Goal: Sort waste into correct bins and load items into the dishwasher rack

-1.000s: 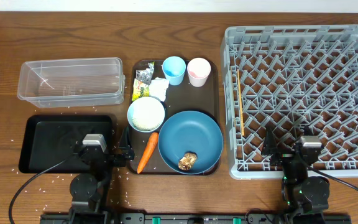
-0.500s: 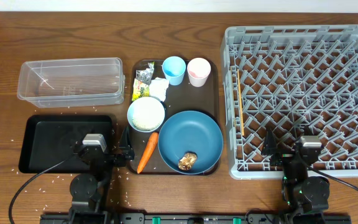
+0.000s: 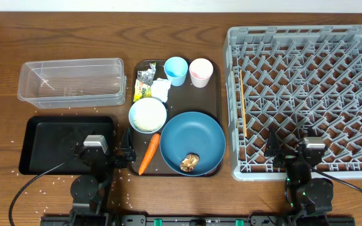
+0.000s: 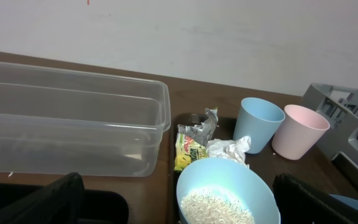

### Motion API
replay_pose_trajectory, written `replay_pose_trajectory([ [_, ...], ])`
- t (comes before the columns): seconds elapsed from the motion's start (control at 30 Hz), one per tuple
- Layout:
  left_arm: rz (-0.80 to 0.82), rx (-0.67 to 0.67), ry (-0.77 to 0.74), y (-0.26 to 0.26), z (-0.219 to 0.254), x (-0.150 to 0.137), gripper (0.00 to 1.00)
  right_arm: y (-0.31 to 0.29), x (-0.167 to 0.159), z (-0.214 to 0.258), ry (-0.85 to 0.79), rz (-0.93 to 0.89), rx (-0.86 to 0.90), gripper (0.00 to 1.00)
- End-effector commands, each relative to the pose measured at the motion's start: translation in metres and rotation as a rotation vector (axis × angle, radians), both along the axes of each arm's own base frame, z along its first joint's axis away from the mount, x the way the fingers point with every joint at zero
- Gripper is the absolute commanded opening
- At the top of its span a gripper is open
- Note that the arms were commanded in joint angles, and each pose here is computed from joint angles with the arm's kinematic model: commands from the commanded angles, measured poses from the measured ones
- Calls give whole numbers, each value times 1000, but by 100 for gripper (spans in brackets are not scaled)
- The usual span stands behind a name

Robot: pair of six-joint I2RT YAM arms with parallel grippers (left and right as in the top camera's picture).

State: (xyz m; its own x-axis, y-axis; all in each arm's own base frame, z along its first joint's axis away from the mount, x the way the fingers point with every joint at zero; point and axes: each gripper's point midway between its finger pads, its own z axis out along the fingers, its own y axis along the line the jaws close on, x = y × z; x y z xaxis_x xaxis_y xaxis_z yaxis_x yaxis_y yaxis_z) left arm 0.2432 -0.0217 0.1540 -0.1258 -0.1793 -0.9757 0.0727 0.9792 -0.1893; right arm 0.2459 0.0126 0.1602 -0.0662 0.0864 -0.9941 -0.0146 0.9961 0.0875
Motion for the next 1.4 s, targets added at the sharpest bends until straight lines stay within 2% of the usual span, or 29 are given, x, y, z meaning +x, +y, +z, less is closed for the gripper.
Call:
replay_pose_trajectory([
  [0.0, -16, 18, 33, -3, -15, 0, 98, -1, 0, -2, 4, -3, 5, 99],
  [0.47, -16, 18, 33, -3, -15, 0, 98, -1, 0, -2, 4, -3, 5, 99],
  [0.63, -17, 5, -39, -3, 3, 2, 98, -1, 0, -2, 4, -2, 5, 99],
  [0.87, -213, -39, -33, -37, 3, -5, 98, 1, 1, 6, -27, 7, 23, 99],
  [1.0, -282, -82, -27, -48, 6, -10, 98, 28, -2, 23, -79, 161, 171, 99],
  [1.17, -314, -135, -72, -53, 35, -16, 98, 44, -8, 31, -70, 262, 238, 99],
  [1.37, -290, -130, -126, -48, 87, -21, 98, 47, -18, 50, 26, 267, 290, 99],
])
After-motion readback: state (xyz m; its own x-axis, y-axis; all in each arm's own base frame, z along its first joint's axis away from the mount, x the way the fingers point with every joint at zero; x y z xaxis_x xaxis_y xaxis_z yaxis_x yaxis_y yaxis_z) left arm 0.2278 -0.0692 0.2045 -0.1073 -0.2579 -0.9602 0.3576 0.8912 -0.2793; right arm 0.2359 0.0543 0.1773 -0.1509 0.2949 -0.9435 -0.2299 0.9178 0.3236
